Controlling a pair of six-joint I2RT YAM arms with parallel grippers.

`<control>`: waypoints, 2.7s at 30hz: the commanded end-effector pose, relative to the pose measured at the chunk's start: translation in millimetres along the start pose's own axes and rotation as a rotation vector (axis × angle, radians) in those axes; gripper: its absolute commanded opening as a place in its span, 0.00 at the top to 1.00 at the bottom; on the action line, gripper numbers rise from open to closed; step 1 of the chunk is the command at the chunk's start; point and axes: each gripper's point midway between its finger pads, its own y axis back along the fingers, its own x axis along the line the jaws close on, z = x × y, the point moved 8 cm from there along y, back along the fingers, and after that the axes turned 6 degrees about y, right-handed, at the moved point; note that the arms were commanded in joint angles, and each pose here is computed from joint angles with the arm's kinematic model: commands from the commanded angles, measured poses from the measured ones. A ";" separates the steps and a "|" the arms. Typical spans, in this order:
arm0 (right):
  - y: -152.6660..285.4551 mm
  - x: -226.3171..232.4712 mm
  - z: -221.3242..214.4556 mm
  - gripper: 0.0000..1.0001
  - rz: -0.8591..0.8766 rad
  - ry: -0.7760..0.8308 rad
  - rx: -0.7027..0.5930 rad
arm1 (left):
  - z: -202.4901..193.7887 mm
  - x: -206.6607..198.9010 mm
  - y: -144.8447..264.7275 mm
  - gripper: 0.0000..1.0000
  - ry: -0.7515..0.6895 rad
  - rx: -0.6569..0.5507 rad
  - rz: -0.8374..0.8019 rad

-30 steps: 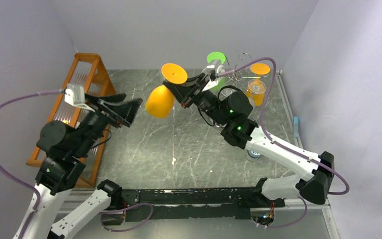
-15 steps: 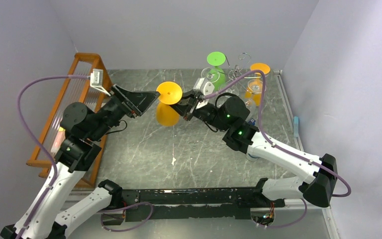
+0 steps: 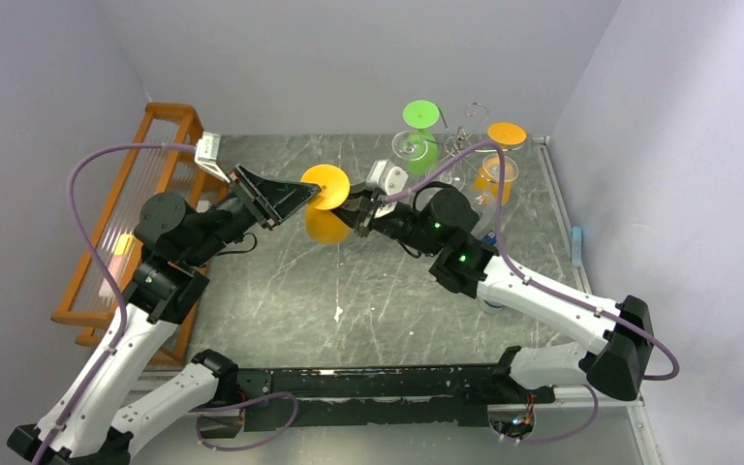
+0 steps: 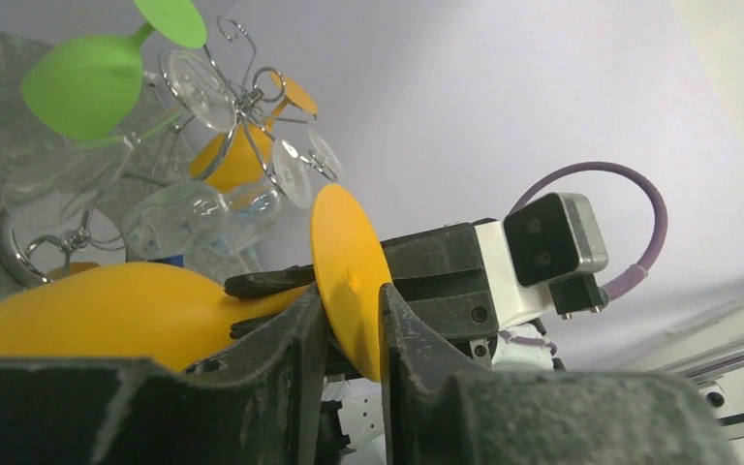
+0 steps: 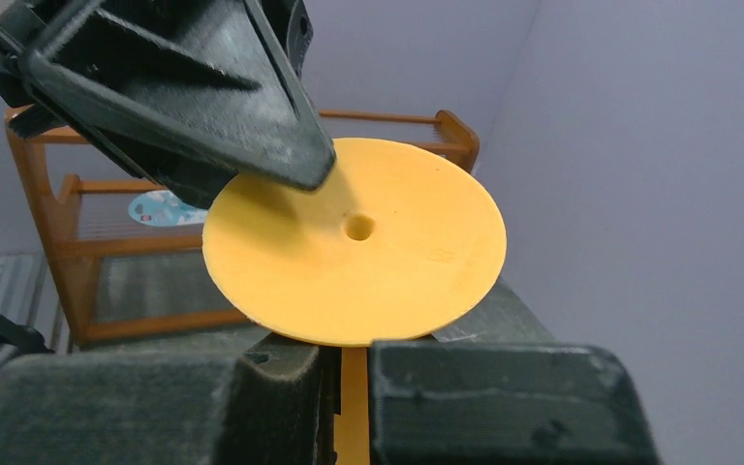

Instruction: Place the wine glass upside down on the wine glass rack

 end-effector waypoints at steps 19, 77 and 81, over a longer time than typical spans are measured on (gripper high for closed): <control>39.7 11.9 20.3 0.39 0.060 -0.109 0.073 | 5.4 -9.0 6.8 0.95 -0.082 -0.078 -0.098; 30.8 -195.6 85.9 1.00 -0.515 -0.682 -0.248 | 6.6 7.3 45.6 0.12 -0.374 -0.180 0.041; 50.0 -226.0 70.4 1.00 -0.590 -0.700 -0.225 | 4.7 16.3 44.4 0.12 -0.374 -0.170 0.079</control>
